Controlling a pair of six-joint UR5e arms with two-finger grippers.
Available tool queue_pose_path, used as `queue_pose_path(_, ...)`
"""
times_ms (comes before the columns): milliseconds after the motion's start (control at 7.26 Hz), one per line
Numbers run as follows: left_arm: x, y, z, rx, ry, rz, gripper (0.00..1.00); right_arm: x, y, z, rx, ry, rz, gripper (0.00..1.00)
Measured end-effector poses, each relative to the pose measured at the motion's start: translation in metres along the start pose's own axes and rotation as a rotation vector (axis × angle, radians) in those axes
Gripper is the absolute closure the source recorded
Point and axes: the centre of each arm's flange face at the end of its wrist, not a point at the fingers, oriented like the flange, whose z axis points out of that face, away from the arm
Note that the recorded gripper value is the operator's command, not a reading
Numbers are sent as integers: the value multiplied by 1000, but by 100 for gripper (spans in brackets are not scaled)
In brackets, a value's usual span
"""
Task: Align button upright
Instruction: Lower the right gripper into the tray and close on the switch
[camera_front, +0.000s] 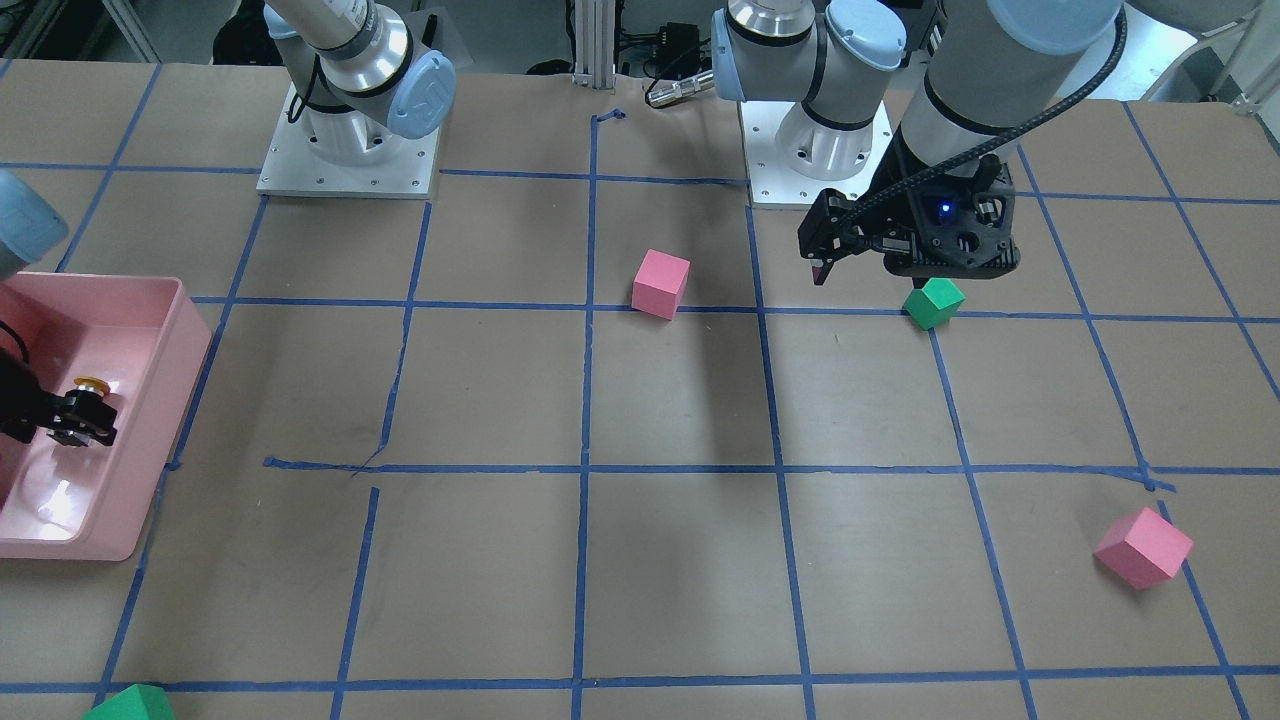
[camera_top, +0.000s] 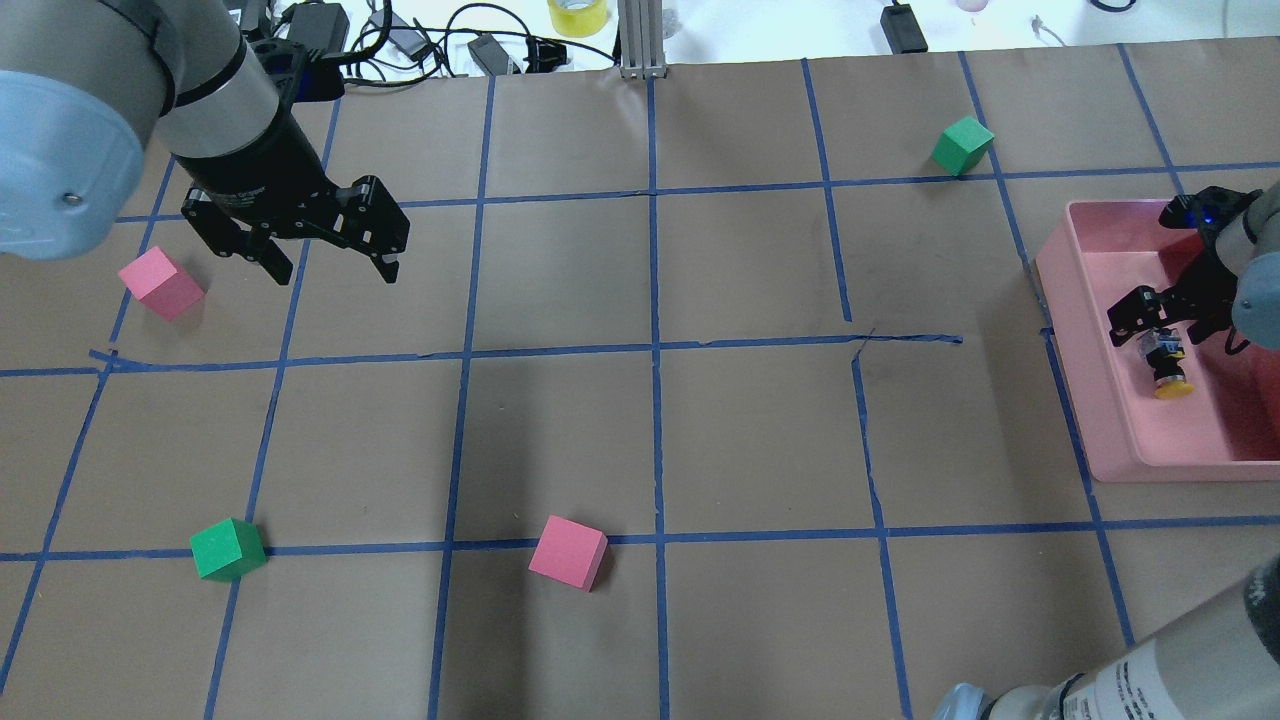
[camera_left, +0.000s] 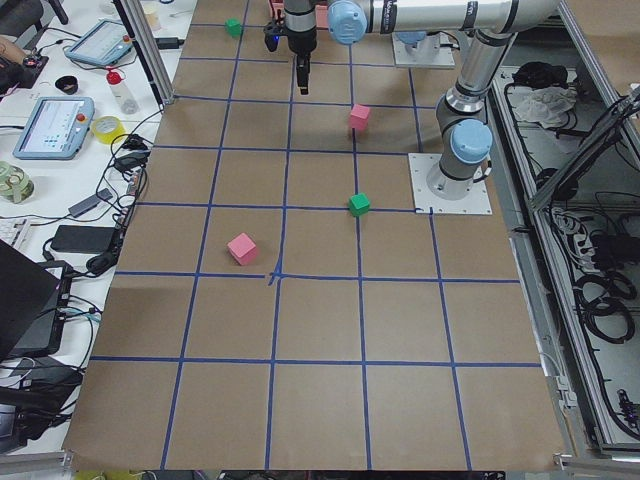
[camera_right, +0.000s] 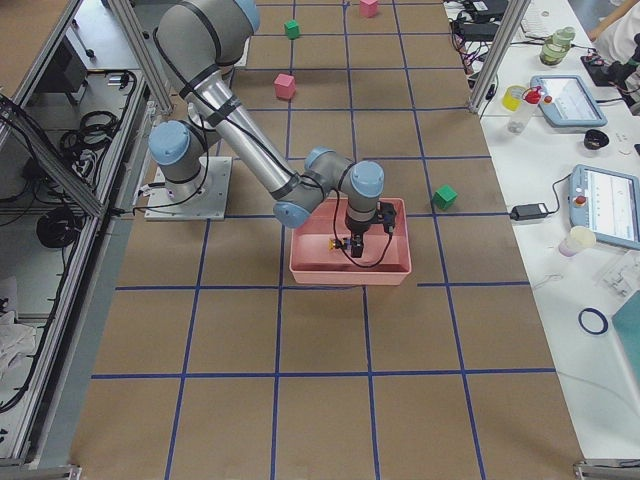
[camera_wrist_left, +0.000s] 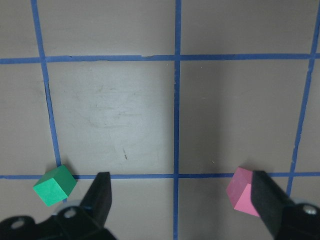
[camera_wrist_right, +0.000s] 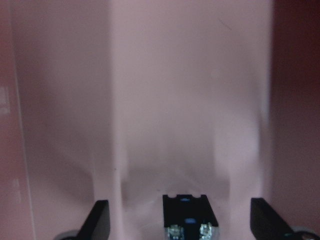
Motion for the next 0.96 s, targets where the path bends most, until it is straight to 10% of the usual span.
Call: queue_pose_path(964, -1, -1, -3, 7, -2, 2, 0, 1, -1, 0, 19, 18, -14, 100)
